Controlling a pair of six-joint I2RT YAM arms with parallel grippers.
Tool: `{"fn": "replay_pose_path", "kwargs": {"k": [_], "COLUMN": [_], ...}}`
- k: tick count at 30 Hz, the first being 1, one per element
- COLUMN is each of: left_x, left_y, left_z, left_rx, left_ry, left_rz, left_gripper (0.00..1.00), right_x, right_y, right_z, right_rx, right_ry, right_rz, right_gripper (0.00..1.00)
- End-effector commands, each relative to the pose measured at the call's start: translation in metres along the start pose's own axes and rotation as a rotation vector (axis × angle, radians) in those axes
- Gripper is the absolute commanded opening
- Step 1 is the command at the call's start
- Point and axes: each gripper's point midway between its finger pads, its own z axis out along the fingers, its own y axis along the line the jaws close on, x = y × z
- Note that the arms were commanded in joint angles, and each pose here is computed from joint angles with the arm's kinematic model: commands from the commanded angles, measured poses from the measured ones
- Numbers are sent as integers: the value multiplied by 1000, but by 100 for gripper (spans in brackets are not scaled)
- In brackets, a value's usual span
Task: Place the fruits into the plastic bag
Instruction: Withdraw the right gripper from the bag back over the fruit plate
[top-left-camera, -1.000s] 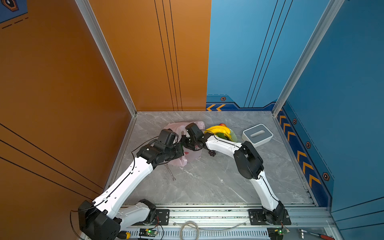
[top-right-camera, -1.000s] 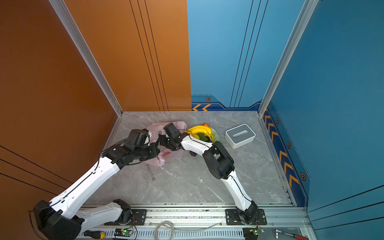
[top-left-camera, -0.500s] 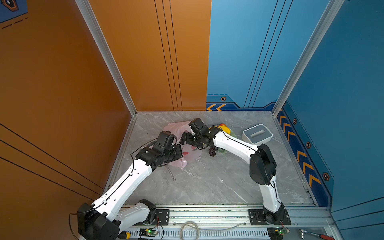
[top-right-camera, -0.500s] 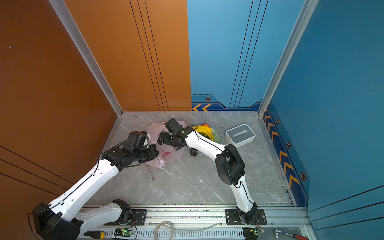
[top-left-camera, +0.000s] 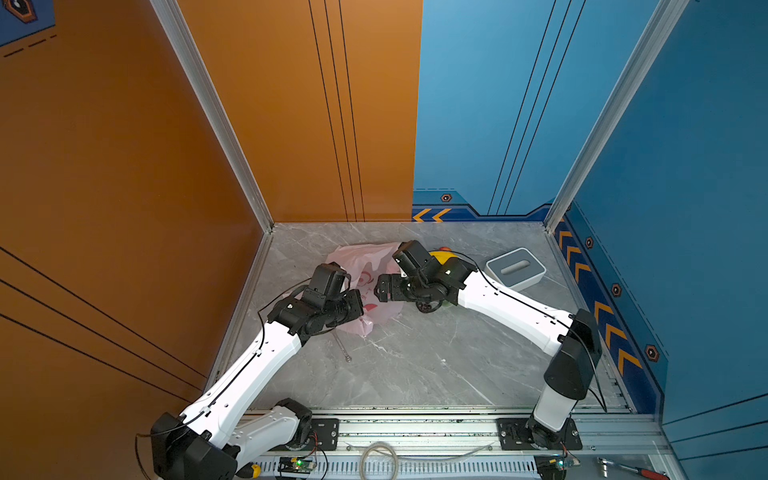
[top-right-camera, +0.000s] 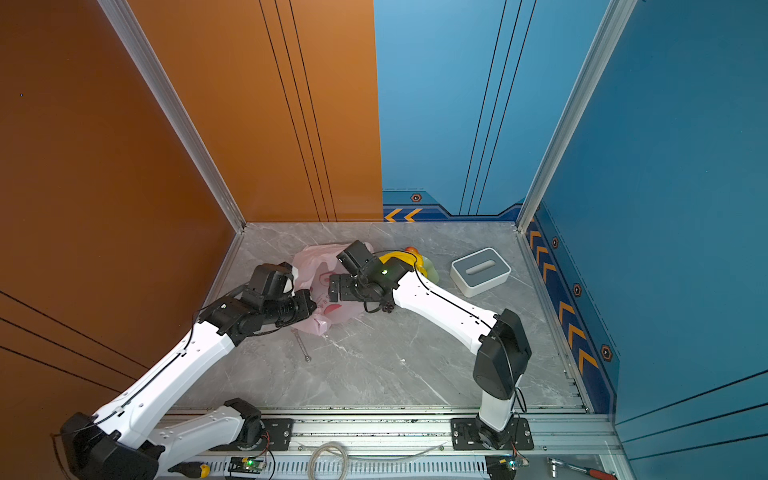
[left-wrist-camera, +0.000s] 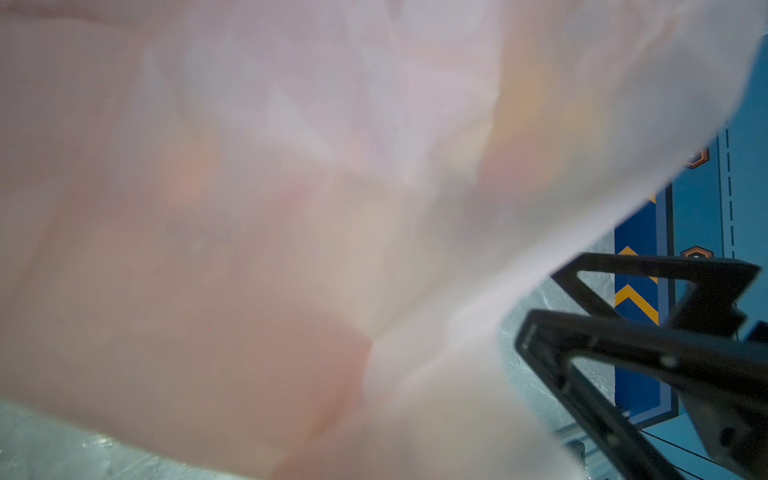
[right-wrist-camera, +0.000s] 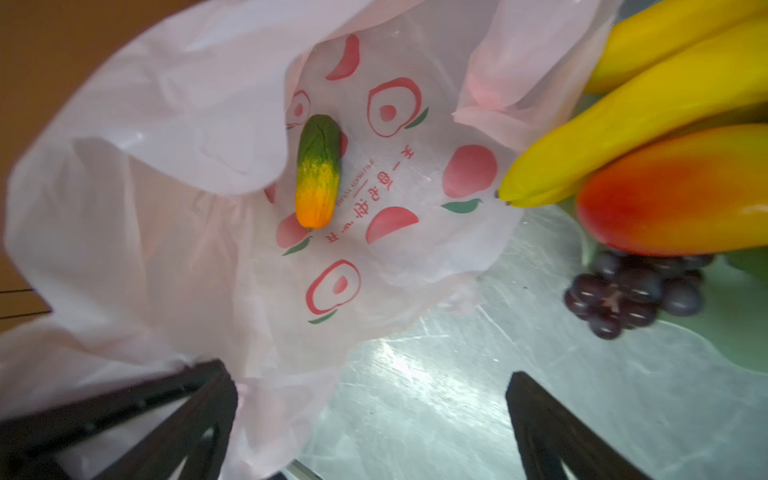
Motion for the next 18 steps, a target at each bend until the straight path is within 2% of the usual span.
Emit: {"fn": "replay_pose_path", "kwargs": {"k": [1, 6, 12, 17, 18], "left_x": [3, 3, 3, 3, 3], "left_y": [3, 3, 3, 4, 4], "left_z": [-1, -2, -4, -5, -4], "left_rx": [12, 18, 26, 30, 30], "left_ry": [10, 10, 11, 12, 15], "left_rz": [-7, -6, -6, -10, -11], "left_gripper": [0, 0, 0, 0, 0], "right_x": [4, -1, -13, -20, -27], "right_y": [-29, -53, -77, -98, -110], "right_z": [-24, -40, -39, -32, -31], "right_rx": [111, 177, 182, 282, 301], "right_ry": [-4, 14, 46, 79, 82], "right_rz": [-136, -196, -143, -164, -137], "right_gripper": [100, 100, 100, 100, 100]}}
